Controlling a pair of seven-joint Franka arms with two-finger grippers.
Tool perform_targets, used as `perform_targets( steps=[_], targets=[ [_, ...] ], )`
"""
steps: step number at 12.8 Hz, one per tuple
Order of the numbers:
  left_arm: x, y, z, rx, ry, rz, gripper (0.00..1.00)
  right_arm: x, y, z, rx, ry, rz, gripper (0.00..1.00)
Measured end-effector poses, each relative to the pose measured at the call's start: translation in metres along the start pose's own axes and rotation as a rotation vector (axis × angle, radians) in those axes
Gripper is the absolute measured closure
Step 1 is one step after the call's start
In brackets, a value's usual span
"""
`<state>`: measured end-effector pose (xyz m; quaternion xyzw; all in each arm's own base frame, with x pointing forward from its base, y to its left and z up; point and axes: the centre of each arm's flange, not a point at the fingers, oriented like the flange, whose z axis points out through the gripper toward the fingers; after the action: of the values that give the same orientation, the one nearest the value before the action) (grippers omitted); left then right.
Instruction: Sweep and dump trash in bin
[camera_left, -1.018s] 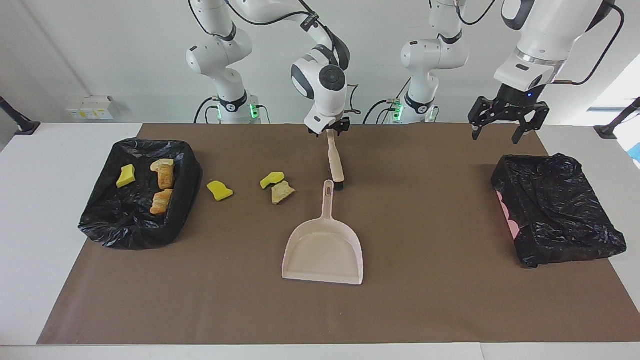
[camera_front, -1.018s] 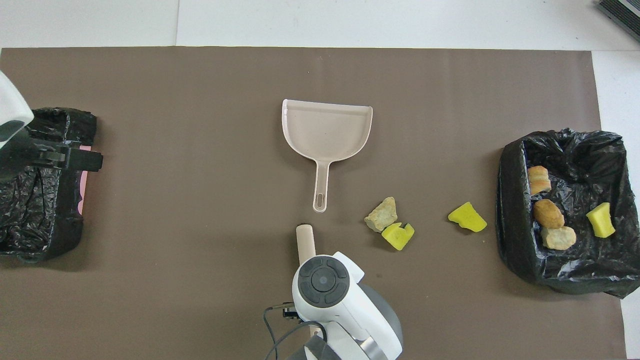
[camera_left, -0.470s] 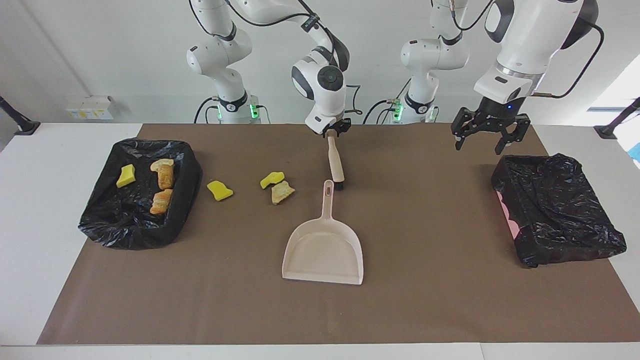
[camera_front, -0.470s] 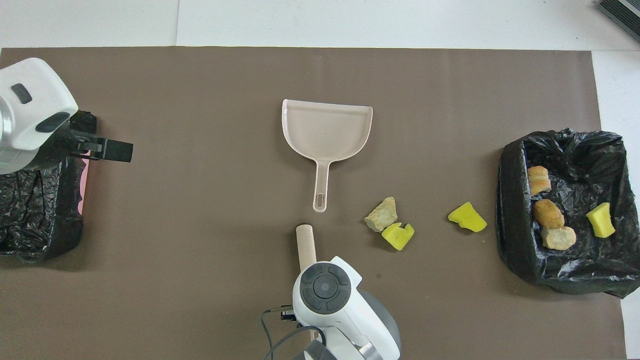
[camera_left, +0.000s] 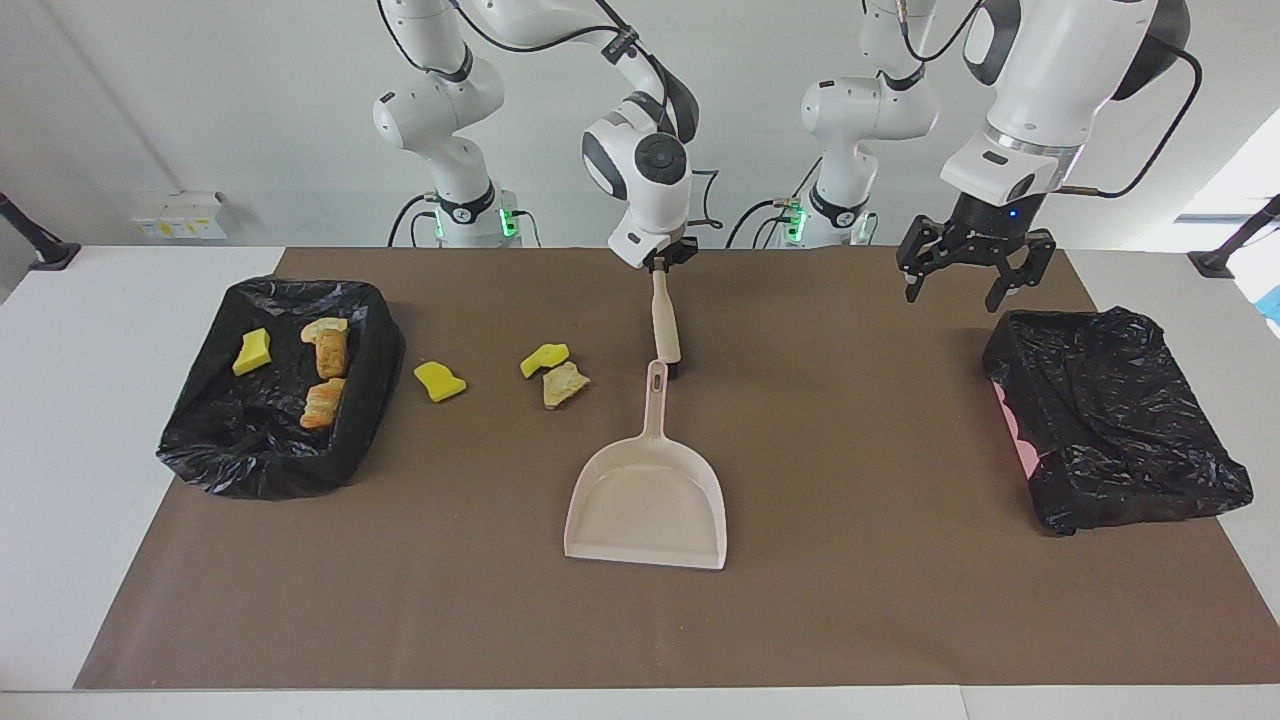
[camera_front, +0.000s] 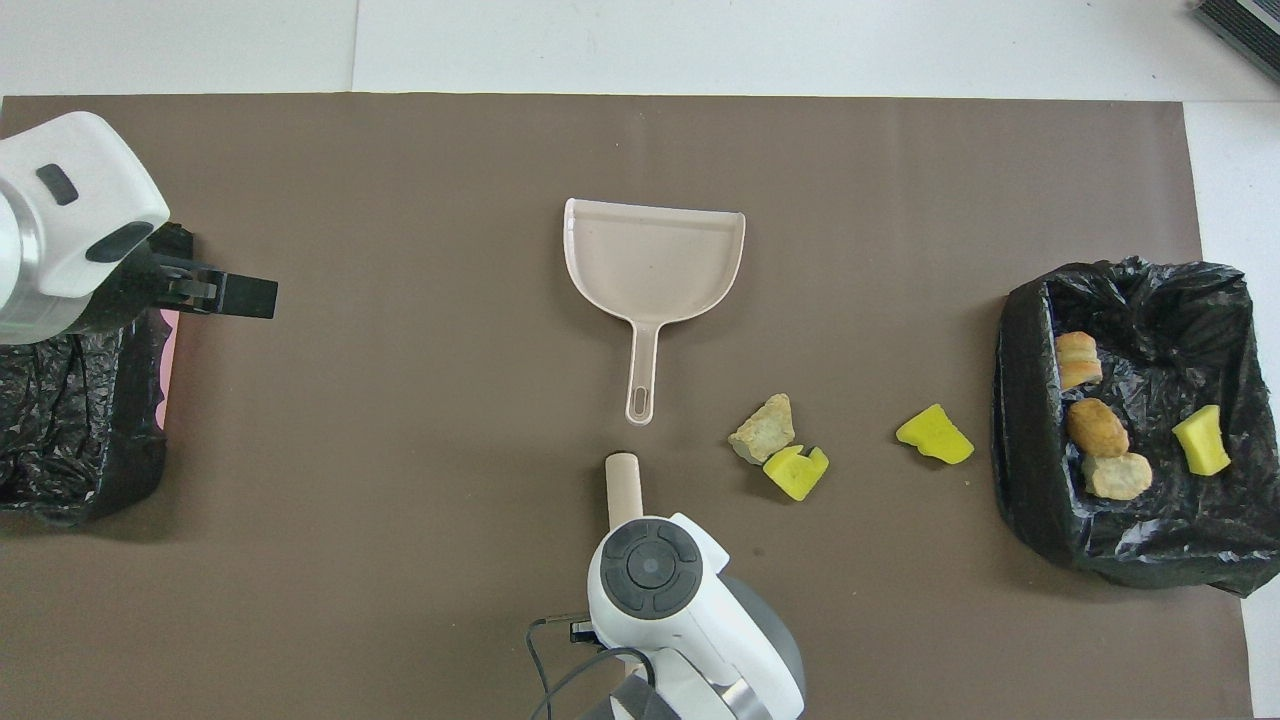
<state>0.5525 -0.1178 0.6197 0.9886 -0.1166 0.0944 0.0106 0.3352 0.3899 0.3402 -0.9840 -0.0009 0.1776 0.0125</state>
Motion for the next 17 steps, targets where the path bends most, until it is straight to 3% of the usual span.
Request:
perform_targets(
  steps=[3,7,14,17],
  targets=[
    [0.010,0.002,0.005,-0.012,0.045,-0.061,0.00,0.000,0.026,-0.032,-0.006,-0.033,0.070,0.74],
    [0.020,0.038,0.027,-0.040,0.041,-0.100,0.00,0.005,0.093,-0.084,-0.014,-0.087,0.178,0.74],
    [0.034,0.131,0.083,-0.094,0.034,-0.125,0.00,0.040,0.204,-0.101,-0.246,-0.045,0.253,0.74],
    [0.029,0.194,0.136,-0.106,-0.027,-0.104,0.00,0.058,0.261,-0.106,-0.337,-0.034,0.222,0.74]
  ],
)
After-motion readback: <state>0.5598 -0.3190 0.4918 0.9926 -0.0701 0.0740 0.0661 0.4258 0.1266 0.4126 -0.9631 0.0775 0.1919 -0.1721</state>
